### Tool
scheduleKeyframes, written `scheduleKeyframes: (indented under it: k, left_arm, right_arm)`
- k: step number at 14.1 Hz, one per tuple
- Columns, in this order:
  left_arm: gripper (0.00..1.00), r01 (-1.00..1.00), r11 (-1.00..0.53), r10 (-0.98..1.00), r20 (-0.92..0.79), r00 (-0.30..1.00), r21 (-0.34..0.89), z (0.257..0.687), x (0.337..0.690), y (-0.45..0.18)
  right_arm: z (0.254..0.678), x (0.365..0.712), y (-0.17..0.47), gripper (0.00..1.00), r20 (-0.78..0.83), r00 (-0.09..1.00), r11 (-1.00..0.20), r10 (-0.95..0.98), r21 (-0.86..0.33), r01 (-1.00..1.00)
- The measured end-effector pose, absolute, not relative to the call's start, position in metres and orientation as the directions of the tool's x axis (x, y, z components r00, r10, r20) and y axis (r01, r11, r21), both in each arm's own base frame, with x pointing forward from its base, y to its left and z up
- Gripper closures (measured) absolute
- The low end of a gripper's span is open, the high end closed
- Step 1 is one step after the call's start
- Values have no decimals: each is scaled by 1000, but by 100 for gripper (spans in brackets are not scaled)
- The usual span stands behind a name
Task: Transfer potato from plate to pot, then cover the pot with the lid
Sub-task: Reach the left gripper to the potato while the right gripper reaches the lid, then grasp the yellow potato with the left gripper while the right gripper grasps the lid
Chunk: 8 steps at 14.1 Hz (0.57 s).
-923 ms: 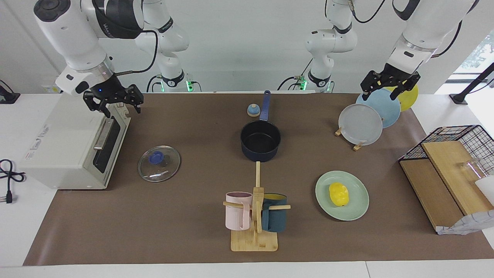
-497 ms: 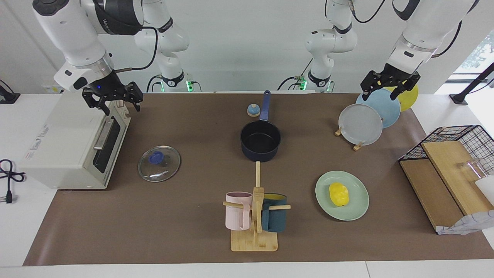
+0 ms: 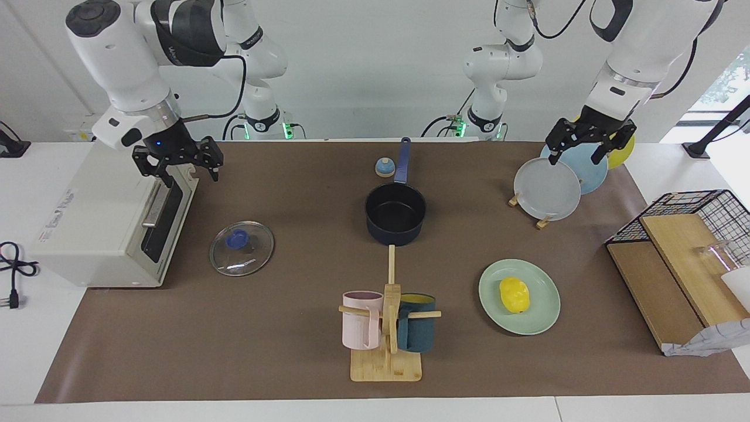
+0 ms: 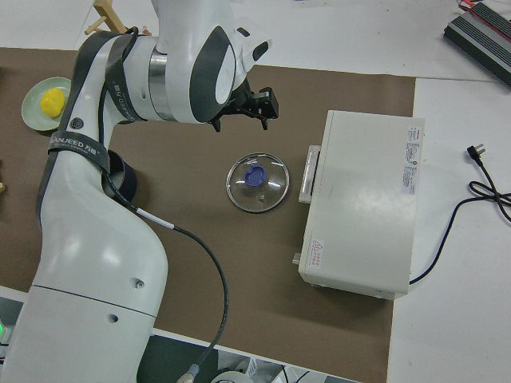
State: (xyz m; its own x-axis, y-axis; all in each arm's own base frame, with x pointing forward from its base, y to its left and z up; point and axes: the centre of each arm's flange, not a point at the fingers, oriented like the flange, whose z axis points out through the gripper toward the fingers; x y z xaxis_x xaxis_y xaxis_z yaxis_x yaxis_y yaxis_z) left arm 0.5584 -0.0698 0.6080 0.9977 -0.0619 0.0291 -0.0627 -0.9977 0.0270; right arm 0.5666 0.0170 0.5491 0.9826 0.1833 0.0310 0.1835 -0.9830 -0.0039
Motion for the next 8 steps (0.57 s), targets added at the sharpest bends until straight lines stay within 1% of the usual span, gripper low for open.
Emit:
scheduleKeyframes:
  k: [1,3,5,7,8]
  left_arm:
    - [0,-66,-997,-66,10,998,33,587,580,-74]
    - [0,-83,-995,-84,-9,996,53,530,637,-90]
    - [0,-93,-993,-93,6,996,76,460,687,-106]
    - [0,-95,-992,-94,13,995,88,392,715,-116]
    - [0,-96,-991,-96,14,995,90,369,723,-120]
  right_arm:
    - [526,576,30,0,39,980,-980,197,-4,198]
    - [471,588,50,0,55,975,-977,214,-3,214]
    - [414,585,53,0,60,975,-976,216,-2,217]
    - [384,579,49,0,78,975,-978,210,1,210]
    - [377,577,46,0,73,976,-979,205,0,206]
